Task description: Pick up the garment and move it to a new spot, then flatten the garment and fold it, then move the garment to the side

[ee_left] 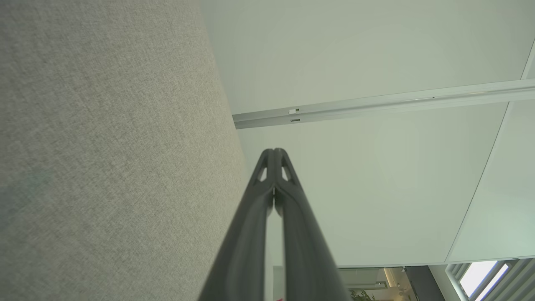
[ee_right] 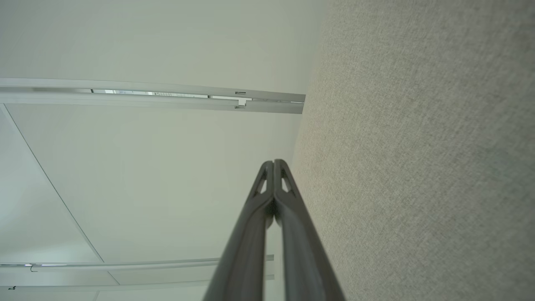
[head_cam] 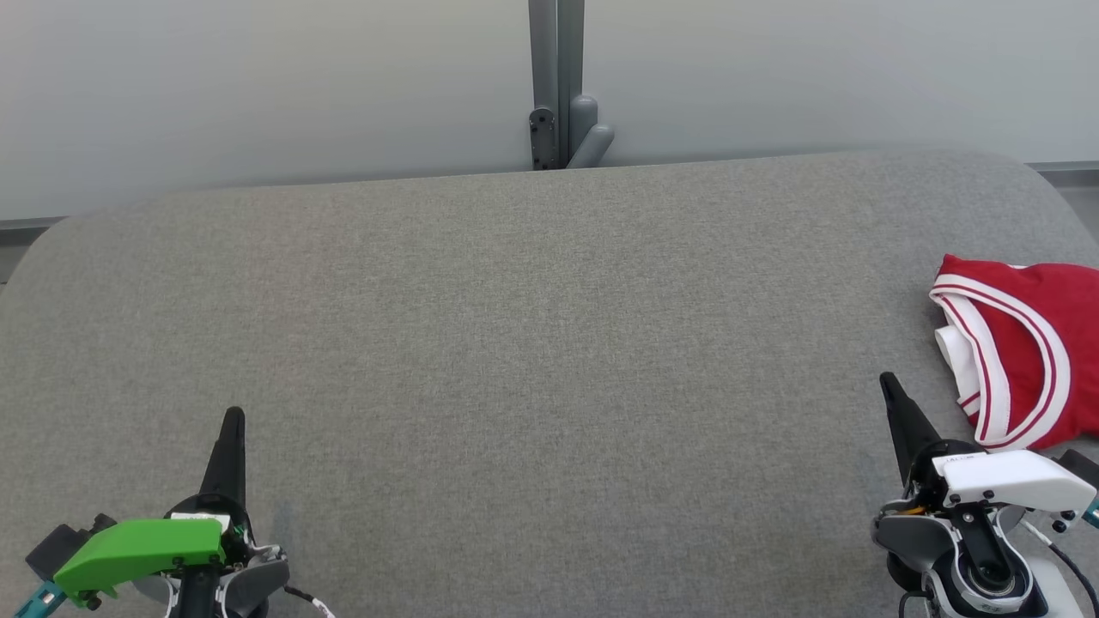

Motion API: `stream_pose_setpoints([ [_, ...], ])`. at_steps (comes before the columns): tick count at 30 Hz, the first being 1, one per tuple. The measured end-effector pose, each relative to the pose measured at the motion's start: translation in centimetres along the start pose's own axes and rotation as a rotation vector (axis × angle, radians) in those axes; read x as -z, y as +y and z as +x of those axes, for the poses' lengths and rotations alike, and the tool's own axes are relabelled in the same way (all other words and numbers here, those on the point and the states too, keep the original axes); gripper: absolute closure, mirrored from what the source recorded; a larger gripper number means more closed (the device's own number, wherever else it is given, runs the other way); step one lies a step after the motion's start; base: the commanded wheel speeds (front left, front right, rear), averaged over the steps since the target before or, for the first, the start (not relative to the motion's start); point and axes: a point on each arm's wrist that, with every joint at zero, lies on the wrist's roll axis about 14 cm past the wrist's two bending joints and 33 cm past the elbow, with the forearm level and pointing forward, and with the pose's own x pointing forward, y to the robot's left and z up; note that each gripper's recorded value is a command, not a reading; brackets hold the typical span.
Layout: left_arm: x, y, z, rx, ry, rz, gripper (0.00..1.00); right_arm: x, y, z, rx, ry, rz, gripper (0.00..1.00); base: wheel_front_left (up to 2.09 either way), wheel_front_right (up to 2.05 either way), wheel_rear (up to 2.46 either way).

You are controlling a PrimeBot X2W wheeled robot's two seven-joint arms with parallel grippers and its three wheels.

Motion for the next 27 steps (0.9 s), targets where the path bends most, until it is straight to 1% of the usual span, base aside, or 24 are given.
stream_pose_setpoints([
  [18, -0.1, -1.2, 0.2, 0.043, 0.007, -0.113, 1.00, -0.4, 0.8, -0.1, -0.033, 0.000, 0.124, 1.00, 0.00, 0.00, 0.00],
  [27, -0.1, -1.3, 0.3, 0.046, 0.009, -0.115, 1.00, -0.4, 0.8, -0.1, -0.034, 0.000, 0.125, 1.00, 0.00, 0.00, 0.00],
])
